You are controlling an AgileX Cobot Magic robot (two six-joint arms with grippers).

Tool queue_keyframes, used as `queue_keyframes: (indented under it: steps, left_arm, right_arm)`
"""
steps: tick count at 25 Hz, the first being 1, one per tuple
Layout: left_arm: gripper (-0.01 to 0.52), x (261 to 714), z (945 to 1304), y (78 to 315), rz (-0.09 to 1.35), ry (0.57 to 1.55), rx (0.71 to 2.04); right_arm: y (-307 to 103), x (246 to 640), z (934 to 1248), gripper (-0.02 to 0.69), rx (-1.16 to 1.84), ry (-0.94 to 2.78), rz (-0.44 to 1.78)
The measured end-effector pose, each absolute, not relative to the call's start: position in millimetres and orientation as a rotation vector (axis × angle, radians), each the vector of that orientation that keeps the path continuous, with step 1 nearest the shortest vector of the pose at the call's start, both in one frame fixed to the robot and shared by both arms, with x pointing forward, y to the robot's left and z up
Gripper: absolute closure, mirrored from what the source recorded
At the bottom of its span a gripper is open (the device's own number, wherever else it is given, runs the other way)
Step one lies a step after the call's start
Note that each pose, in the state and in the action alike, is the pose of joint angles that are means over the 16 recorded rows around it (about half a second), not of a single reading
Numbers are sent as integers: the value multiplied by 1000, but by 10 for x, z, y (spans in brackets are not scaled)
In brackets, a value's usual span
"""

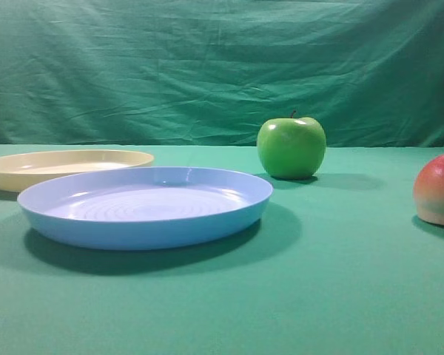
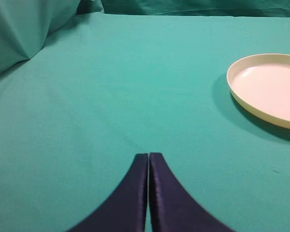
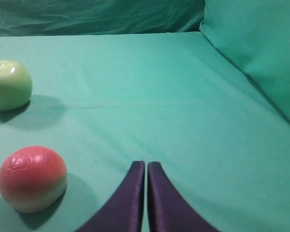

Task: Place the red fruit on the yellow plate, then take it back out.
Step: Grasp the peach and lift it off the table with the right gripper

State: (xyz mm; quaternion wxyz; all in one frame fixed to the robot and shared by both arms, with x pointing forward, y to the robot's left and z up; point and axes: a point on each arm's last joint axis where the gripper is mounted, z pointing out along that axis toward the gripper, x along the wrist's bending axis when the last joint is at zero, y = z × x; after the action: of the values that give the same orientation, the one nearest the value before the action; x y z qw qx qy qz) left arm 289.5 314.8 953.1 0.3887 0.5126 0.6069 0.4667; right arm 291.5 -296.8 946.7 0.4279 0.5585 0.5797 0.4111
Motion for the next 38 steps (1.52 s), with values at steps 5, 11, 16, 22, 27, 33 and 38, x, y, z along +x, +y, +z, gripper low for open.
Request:
queue_keyframes:
  steps: [5, 11, 16, 22, 27, 33, 38]
  left_arm:
    - [514, 2895, 9531, 3148, 1187, 1543, 1304]
    - [514, 2895, 9531, 3148, 1187, 1543, 1304]
    - [514, 2895, 9531, 3148, 1187, 1543, 1304]
    - [514, 2895, 9531, 3148, 1187, 1543, 1304]
    - [514, 2895, 9531, 3148, 1187, 1543, 1304]
    - [514, 2895, 9531, 3148, 1187, 1543, 1304]
    - [514, 2895, 9531, 3148, 1187, 1543, 1304]
  right_arm:
    - [-2968, 2915, 9467, 665, 1395, 1448, 1027]
    - [-2968, 2915, 9467, 665, 1395, 1448, 1027]
    - [-2968, 2917, 9472, 665, 1393, 1443, 1031]
    - [-2954, 2930, 9525, 665, 1410, 1369, 1125]
    - [-2937, 2930, 9666, 665, 1417, 1283, 1238]
    - [-2889, 2889, 10019, 665, 1384, 1260, 1338]
    - [-2814, 2853, 10301, 665, 1352, 1412, 1328]
